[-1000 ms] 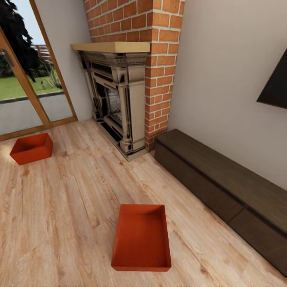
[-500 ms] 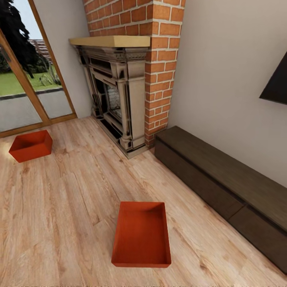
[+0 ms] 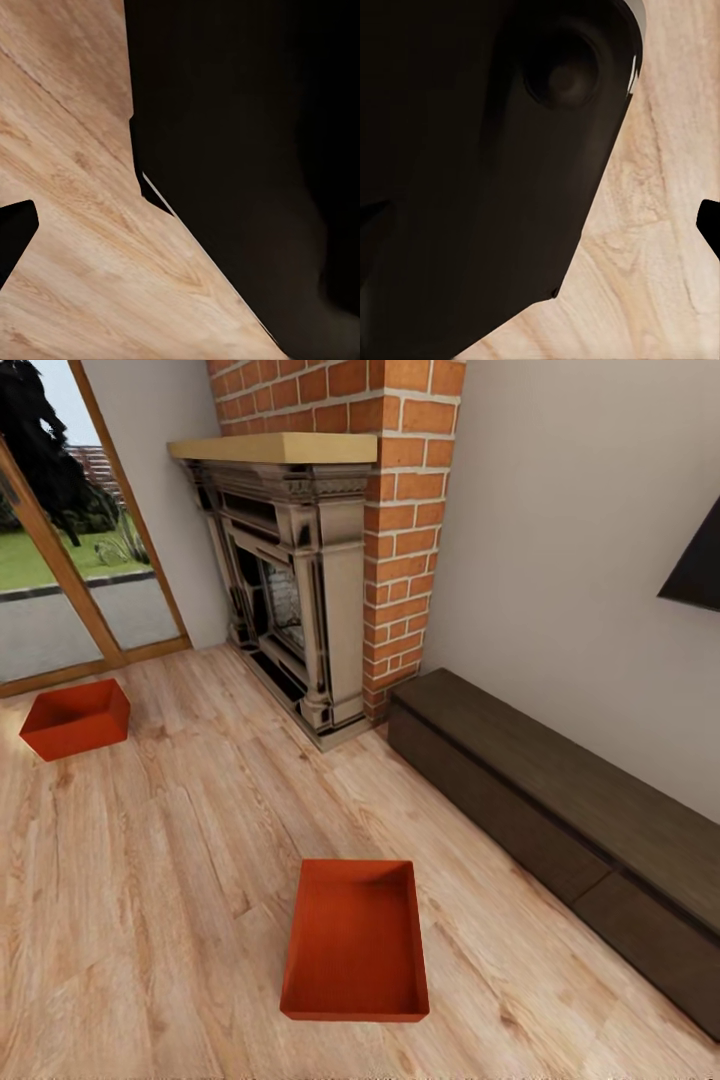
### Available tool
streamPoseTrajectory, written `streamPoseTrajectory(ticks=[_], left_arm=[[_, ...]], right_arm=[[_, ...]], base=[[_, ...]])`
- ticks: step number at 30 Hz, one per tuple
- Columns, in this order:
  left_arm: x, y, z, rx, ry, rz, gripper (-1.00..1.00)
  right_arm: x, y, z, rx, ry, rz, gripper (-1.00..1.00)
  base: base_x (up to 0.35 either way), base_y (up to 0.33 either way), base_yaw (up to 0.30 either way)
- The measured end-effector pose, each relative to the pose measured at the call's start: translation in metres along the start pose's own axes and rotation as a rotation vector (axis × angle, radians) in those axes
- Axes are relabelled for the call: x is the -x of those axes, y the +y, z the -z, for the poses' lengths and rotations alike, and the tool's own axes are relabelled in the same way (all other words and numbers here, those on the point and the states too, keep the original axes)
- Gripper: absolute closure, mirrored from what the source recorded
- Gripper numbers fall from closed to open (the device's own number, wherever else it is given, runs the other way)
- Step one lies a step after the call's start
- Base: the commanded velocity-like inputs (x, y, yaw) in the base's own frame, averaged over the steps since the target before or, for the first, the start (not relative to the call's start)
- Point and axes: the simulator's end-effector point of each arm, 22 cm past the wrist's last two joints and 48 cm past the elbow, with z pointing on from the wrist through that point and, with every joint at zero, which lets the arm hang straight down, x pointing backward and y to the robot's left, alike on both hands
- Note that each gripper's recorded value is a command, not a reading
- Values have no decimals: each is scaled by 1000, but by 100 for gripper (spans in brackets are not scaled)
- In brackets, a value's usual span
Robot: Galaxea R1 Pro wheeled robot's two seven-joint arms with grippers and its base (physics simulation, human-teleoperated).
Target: Move the two storage containers from the living room to the garage. In the garage, place one container on the floor and stack the other container on top of it (either order is fine).
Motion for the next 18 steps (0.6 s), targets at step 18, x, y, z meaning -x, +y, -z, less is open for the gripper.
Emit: streamPoseTrajectory(ticks=[18], left_arm=[[-12, 0, 0, 0, 29, -1, -100]], right_arm=[[-11, 2, -1, 7, 28, -1, -100]], base=[[0, 0, 0]])
